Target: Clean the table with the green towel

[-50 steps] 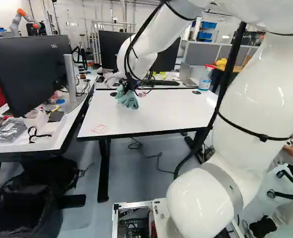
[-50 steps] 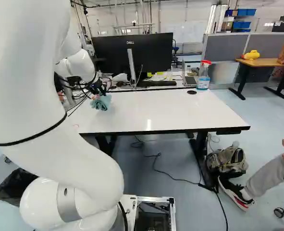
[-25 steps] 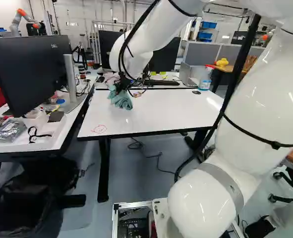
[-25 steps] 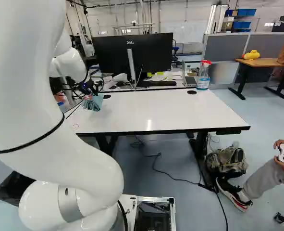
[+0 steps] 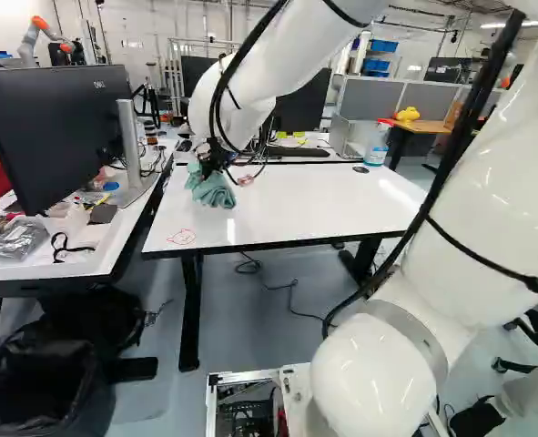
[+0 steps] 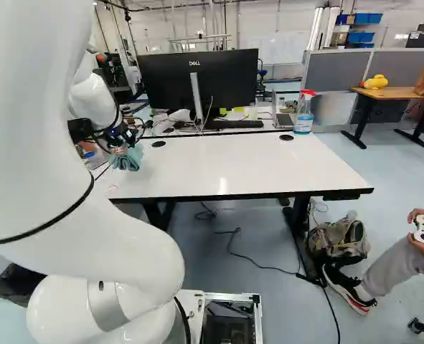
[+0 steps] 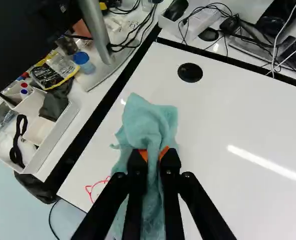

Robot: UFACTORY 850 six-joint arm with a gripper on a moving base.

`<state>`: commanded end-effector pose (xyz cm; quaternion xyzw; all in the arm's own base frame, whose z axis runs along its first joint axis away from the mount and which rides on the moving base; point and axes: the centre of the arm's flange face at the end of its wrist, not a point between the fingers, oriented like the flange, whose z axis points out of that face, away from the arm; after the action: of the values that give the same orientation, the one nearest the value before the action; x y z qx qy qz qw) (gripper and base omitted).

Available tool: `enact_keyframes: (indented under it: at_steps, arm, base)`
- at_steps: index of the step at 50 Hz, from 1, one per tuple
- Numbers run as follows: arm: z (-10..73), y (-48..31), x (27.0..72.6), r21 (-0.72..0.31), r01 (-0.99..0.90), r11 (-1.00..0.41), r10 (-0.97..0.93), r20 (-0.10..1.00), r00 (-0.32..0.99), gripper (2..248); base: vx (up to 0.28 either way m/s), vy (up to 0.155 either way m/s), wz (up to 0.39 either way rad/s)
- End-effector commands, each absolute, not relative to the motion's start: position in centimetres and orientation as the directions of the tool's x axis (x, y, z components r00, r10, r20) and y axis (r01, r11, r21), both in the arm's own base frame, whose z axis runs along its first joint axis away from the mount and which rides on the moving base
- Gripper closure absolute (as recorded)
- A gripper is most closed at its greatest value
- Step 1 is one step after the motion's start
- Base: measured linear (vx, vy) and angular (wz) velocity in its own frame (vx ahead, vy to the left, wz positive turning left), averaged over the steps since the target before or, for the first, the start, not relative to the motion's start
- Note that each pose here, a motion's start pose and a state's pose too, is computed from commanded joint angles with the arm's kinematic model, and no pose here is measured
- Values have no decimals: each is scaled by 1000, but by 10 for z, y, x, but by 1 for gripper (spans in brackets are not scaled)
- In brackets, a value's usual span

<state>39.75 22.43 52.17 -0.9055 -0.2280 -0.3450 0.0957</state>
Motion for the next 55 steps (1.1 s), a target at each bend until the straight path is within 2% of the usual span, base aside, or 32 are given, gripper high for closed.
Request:
enact_keyframes:
  at_steps: [30, 55]
  arm:
    - [521, 253, 352, -16, 572, -820, 416, 670, 615, 208]
    - [519, 262, 348, -17, 589, -808, 443, 643, 625, 208]
  base:
    - [0, 0, 0]
    - [0, 0, 0]
